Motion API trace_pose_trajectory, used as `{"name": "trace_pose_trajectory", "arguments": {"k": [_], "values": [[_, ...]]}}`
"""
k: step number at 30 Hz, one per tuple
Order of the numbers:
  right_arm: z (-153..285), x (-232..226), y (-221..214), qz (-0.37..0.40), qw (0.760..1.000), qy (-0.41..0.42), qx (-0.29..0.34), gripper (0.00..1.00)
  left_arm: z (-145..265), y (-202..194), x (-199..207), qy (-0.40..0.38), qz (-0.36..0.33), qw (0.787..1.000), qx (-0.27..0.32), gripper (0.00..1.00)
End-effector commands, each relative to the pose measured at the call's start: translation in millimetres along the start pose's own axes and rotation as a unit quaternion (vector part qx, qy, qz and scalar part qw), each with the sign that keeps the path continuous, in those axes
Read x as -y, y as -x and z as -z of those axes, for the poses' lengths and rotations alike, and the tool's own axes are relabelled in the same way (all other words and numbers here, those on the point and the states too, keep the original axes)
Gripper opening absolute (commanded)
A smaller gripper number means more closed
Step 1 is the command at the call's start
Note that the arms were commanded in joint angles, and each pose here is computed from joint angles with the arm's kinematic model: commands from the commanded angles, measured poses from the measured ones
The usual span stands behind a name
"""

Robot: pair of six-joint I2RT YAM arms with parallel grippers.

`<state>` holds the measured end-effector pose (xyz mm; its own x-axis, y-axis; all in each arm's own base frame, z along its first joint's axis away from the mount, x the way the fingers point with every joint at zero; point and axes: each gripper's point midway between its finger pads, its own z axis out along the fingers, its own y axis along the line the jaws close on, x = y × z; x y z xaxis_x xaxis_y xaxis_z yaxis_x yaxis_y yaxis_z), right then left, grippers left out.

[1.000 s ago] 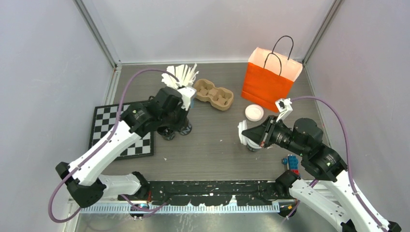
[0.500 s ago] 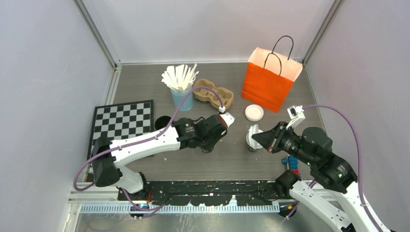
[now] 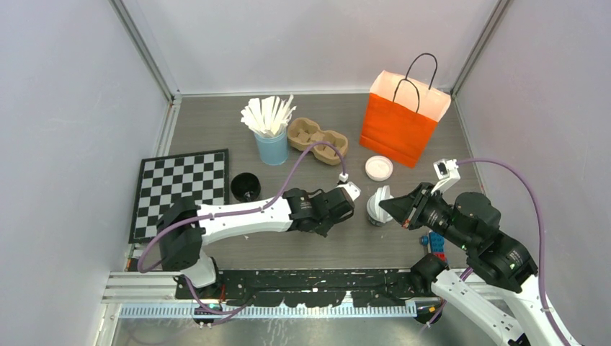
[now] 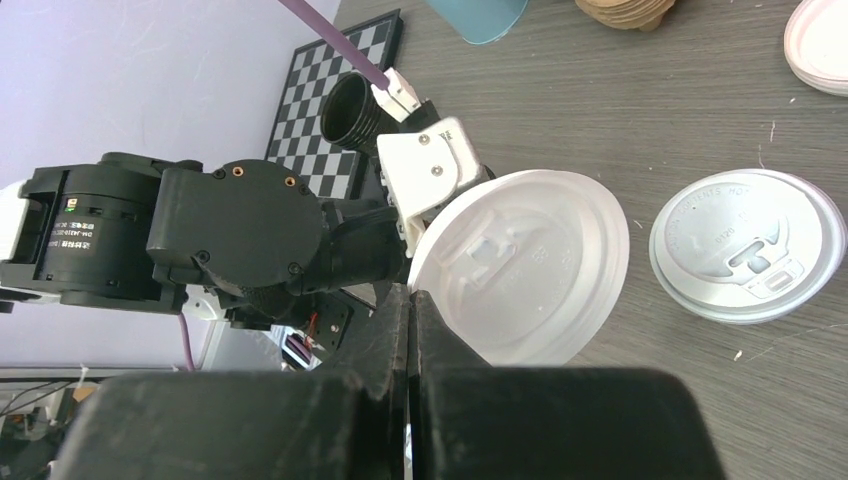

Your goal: Pack the takeout coffee

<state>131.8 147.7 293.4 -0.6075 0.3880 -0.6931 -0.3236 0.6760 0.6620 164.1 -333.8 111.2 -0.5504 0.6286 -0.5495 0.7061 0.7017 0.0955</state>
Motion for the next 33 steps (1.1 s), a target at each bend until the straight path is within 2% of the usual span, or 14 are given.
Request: {"name": "trace_pose_trajectory", "arguments": {"k": [1,4,5,10,12,15,17,18,19,21,23,25,29,33], "values": [[0,-7,7,0.0,1.0,0.011,0.011,0.0,12,28,12,-0.032,0.036,0.997,0.06,0.28],[-1,-4,2,0.008,1.0,0.013,0.004,0.0,36,46,11,-0.049,0.041,0.993,0.095,0.44],[-1,-4,0,0.012,1.0,0.011,-0.001,0.0,47,51,11,-0.059,0.034,0.992,0.107,0.46],[-1,-17,-14,0.054,0.996,0.057,-0.048,0.0,104,62,-14,-0.064,-0.015,0.98,0.188,0.5],[0,-22,-20,0.076,0.992,0.08,-0.065,0.0,126,61,-20,-0.08,-0.087,0.965,0.236,0.51],[3,-35,-32,0.1,0.982,0.127,-0.099,0.0,159,43,-11,-0.143,-0.219,0.912,0.317,0.53],[6,-47,-40,0.108,0.972,0.167,-0.126,0.0,182,23,4,-0.195,-0.325,0.845,0.378,0.55],[7,-53,-43,0.111,0.966,0.187,-0.136,0.0,194,18,6,-0.201,-0.347,0.819,0.41,0.59],[8,-59,-46,0.112,0.96,0.209,-0.147,0.0,205,17,3,-0.196,-0.353,0.803,0.439,0.63],[6,-67,-50,0.114,0.951,0.24,-0.157,0.0,219,15,-3,-0.18,-0.37,0.78,0.471,0.7],[0,-69,-52,0.113,0.947,0.252,-0.164,0.0,225,9,-3,-0.181,-0.396,0.766,0.473,0.77],[-5,-73,-55,0.11,0.941,0.264,-0.18,0.0,219,5,-1,-0.186,-0.425,0.762,0.451,0.8],[-16,-81,-59,0.103,0.928,0.286,-0.215,0.0,203,6,8,-0.201,-0.466,0.759,0.408,0.84],[-25,-84,-65,0.106,0.919,0.293,-0.242,0.0,196,24,19,-0.201,-0.484,0.746,0.411,0.85]]}}
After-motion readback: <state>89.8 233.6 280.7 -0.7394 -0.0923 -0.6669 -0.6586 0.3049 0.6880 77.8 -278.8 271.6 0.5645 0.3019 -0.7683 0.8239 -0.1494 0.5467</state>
